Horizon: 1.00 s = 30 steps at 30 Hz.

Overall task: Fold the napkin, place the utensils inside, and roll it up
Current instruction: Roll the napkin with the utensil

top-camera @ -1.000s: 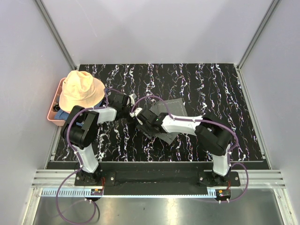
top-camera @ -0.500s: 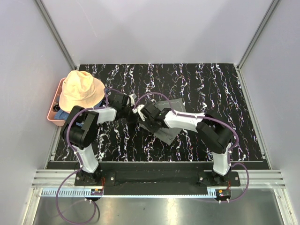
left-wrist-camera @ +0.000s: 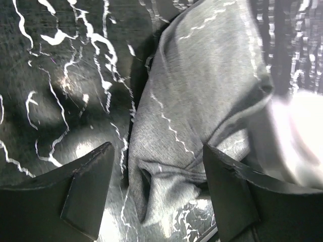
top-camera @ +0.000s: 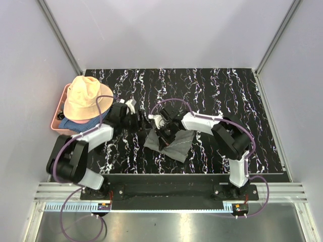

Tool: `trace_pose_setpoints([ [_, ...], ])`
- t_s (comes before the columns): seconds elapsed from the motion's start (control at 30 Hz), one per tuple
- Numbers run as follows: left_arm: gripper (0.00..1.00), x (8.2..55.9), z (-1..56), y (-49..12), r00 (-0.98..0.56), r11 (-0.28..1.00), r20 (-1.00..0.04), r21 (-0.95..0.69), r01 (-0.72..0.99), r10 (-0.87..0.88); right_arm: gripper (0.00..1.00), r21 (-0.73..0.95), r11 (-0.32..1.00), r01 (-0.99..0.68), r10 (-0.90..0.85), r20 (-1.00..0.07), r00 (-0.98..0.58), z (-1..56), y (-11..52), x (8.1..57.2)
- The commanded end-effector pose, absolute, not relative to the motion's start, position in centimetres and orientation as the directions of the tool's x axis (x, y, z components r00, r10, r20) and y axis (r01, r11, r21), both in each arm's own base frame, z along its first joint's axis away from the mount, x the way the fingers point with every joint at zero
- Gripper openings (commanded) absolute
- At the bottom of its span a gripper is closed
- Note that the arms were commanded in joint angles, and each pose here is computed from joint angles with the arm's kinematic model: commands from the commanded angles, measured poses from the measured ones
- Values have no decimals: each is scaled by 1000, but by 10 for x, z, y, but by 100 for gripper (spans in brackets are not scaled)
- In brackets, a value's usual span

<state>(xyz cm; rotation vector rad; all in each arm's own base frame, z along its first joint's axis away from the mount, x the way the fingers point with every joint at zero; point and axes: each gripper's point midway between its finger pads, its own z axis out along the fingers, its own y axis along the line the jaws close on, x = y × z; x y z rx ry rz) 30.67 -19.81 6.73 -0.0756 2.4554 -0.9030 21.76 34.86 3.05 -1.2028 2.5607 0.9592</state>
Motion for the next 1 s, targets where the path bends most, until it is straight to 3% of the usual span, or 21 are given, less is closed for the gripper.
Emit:
trace_pose_setpoints([
  [0.0, 75, 310, 85, -193, -785, 764, -556, -622, 174, -274, 0, 650, 416, -635, -614, -314, -724, 45, 354, 207],
  [0.37, 77, 277, 75, -198, -771, 714, -595, -640, 284, -227, 0, 770, 356, -529, -601, -245, -761, 42, 358, 207],
  [0.8, 71, 260, 37, -207, -865, 711, -457, -678, 186, -209, 0, 845, 310, -437, -577, -198, -792, 40, 360, 217],
  [0.9, 61, 259, 28, -207, -877, 717, -430, -679, 159, -213, 0, 849, 307, -430, -576, -194, -794, 38, 359, 219],
  [0.97, 48, 259, 25, -208, -885, 716, -414, -683, 146, -215, 0, 852, 303, -427, -573, -195, -796, 39, 359, 220],
])
